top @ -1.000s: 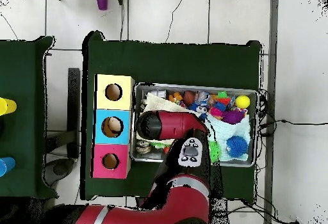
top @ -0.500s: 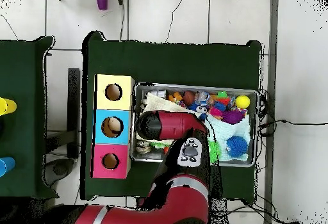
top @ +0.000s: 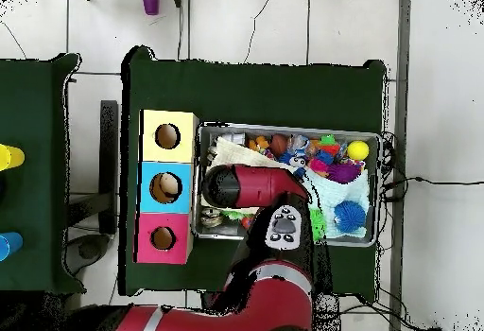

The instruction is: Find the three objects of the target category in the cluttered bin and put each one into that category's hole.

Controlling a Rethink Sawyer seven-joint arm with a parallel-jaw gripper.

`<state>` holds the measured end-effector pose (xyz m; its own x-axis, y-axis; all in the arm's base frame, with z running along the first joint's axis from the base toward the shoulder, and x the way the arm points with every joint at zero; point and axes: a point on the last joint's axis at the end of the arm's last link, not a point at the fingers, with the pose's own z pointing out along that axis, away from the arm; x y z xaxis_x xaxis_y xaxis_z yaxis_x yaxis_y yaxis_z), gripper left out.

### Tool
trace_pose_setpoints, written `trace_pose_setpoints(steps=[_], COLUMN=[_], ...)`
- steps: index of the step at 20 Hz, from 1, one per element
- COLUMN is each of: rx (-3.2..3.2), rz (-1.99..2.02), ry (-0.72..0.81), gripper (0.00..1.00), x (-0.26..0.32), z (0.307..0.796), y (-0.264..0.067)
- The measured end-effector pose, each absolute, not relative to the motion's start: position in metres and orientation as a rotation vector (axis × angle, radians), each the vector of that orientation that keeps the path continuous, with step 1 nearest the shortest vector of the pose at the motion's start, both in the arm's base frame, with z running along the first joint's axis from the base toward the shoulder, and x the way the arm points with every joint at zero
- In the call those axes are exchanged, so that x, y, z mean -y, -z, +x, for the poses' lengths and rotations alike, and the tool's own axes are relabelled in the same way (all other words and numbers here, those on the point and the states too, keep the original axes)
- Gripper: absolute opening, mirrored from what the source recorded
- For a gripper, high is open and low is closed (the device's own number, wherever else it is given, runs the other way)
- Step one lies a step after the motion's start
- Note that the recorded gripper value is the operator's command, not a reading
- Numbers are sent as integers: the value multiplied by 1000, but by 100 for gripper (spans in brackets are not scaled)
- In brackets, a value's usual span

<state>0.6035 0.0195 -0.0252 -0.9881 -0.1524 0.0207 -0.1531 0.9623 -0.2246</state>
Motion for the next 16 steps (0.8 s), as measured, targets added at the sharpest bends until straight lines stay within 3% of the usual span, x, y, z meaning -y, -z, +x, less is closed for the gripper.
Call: trace_pose_setpoints(steps=[8, 16], rx=[3123, 3113], rz=[176, 174], ry=[-320, -305], gripper=[100, 100], x=[-11, -15], z=[597, 589], y=[1, 0])
